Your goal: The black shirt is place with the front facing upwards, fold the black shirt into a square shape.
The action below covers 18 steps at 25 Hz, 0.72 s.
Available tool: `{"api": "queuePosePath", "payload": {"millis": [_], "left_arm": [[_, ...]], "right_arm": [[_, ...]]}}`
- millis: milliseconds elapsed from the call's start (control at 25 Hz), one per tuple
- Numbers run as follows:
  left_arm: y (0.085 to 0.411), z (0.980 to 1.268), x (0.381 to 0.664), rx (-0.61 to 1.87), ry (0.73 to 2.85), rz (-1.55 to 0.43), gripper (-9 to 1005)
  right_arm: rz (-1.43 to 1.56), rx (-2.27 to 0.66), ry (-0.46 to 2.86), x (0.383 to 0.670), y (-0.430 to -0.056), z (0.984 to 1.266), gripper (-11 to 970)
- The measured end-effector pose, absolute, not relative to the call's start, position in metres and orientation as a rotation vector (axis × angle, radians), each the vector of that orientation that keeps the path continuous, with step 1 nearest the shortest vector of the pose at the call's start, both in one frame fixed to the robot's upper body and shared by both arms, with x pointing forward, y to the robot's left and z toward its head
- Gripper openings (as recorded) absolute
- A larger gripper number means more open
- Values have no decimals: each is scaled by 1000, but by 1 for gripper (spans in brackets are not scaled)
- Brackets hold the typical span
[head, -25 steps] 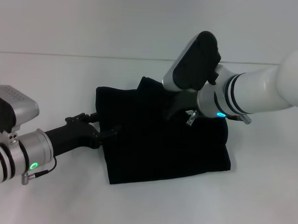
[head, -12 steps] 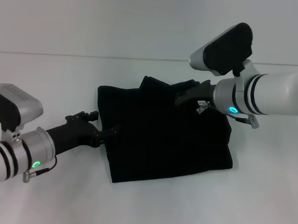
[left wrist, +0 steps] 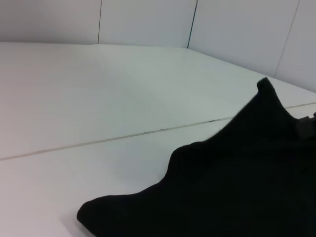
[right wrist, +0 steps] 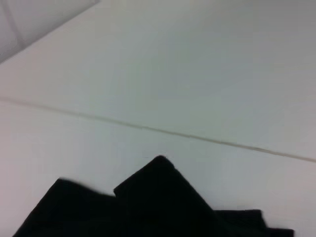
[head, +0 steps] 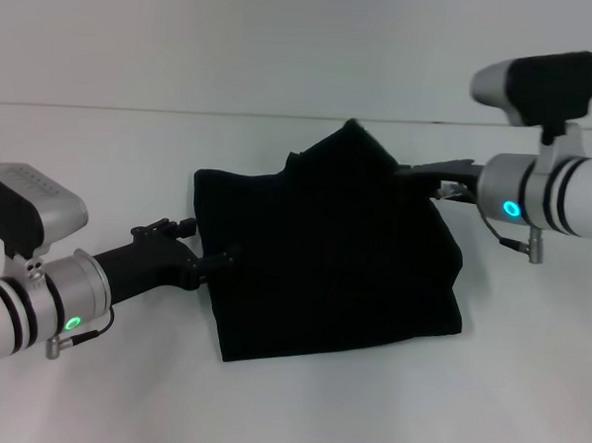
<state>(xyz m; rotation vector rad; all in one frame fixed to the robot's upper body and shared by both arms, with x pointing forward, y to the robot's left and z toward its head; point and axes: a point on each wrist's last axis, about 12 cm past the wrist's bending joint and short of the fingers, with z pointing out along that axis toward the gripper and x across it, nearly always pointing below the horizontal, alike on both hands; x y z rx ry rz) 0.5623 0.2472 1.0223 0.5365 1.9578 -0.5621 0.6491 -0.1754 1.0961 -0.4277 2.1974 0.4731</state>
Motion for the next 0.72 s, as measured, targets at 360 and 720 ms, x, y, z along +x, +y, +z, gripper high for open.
{"api": "queuePosePath", "payload": {"millis": [360,720], "left_arm": [[247,1022,562,542,1958,-562,837],[247,1020,560,538,1964,-565,837]], "right_arm": [[495,-201,2230,645,-197,1076,19],[428,-134,2230,643,-209,1067,56]]}}
